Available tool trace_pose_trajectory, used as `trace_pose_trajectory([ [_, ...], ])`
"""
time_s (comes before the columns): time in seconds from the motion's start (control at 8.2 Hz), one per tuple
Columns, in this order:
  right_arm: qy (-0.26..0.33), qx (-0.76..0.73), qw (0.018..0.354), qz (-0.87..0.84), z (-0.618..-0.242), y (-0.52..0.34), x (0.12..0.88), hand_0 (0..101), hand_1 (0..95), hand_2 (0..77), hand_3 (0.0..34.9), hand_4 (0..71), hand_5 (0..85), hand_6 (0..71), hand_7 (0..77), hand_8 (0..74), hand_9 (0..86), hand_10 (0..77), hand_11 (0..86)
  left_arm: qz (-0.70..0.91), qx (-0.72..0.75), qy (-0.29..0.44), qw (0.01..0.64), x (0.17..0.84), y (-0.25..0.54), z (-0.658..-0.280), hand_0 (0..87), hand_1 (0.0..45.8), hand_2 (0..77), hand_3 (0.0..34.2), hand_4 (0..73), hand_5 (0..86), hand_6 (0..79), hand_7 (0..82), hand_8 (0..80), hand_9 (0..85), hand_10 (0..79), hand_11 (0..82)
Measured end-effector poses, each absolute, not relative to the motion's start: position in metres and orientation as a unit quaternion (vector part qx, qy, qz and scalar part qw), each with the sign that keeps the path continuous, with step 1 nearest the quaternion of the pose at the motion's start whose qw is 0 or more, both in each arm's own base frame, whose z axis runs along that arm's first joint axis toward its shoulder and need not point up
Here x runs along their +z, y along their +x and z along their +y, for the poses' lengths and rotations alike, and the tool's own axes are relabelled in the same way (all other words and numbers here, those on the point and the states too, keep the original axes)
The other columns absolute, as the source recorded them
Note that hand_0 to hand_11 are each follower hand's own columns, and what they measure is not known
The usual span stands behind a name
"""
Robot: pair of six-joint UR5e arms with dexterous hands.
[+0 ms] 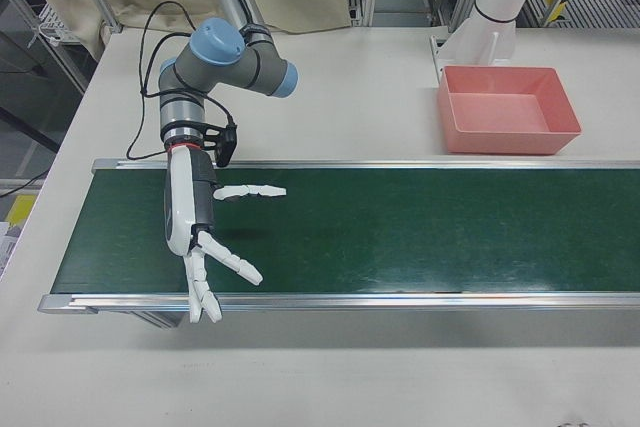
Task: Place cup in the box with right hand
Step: 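Lower the open right hand toward the light blue cup on the belt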
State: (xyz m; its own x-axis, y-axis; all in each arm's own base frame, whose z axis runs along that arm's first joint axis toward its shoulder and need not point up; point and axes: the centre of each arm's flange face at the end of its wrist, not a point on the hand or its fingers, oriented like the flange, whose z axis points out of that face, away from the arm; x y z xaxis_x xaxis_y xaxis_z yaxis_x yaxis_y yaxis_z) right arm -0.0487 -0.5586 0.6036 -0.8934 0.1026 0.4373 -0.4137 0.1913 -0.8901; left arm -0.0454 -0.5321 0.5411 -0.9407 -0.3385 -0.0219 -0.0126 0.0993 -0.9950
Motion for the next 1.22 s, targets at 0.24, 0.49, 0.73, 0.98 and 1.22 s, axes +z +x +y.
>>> trace_pose_trajectory([
  [0.24,0.1,0.627,0.21,-0.743,-0.557,-0.056,0.605,47,19.6,9.8,0.0,11.5,4.4,4.4,14.7,0.5,3.8,3.3,6.0,0.731,-0.66,-0.12,0.123,0.541,-0.045,-0.532,0.0,0.5,0.5,0.0,1.1,0.0,0.5,0.5,0.0,0.0,0.0,0.0],
  [0.49,0.096,0.627,0.21,-0.744,-0.557,-0.059,0.605,48,14.7,7.6,0.0,16.9,4.4,3.8,13.1,0.5,5.4,3.3,6.0,0.731,-0.66,-0.12,0.123,0.541,-0.045,-0.532,0.1,0.5,0.5,0.0,1.1,0.0,0.5,0.5,0.0,0.0,0.0,0.0],
  [0.73,0.093,0.626,0.209,-0.746,-0.558,-0.061,0.603,48,13.6,15.3,0.0,16.9,4.4,3.8,14.2,0.5,5.4,3.3,6.0,0.731,-0.66,-0.12,0.123,0.541,-0.045,-0.532,0.0,0.5,0.5,0.0,1.1,0.5,0.5,0.5,0.0,0.0,0.0,0.0],
  [0.98,0.091,0.625,0.209,-0.747,-0.558,-0.063,0.602,48,12.5,9.8,0.0,19.1,4.4,3.8,14.2,0.5,4.4,3.3,6.0,0.731,-0.66,-0.12,0.123,0.541,-0.045,-0.532,0.1,0.5,0.5,0.0,1.1,0.5,0.5,0.5,0.0,0.0,0.0,0.0],
  [1.22,0.087,0.623,0.212,-0.748,-0.557,-0.069,0.601,48,16.4,7.6,0.0,16.9,3.8,3.8,14.2,0.5,4.4,3.3,6.0,0.731,-0.66,-0.12,0.123,0.541,-0.045,-0.532,0.0,0.5,0.5,0.0,1.1,0.5,0.0,0.5,0.0,0.0,0.0,0.0],
])
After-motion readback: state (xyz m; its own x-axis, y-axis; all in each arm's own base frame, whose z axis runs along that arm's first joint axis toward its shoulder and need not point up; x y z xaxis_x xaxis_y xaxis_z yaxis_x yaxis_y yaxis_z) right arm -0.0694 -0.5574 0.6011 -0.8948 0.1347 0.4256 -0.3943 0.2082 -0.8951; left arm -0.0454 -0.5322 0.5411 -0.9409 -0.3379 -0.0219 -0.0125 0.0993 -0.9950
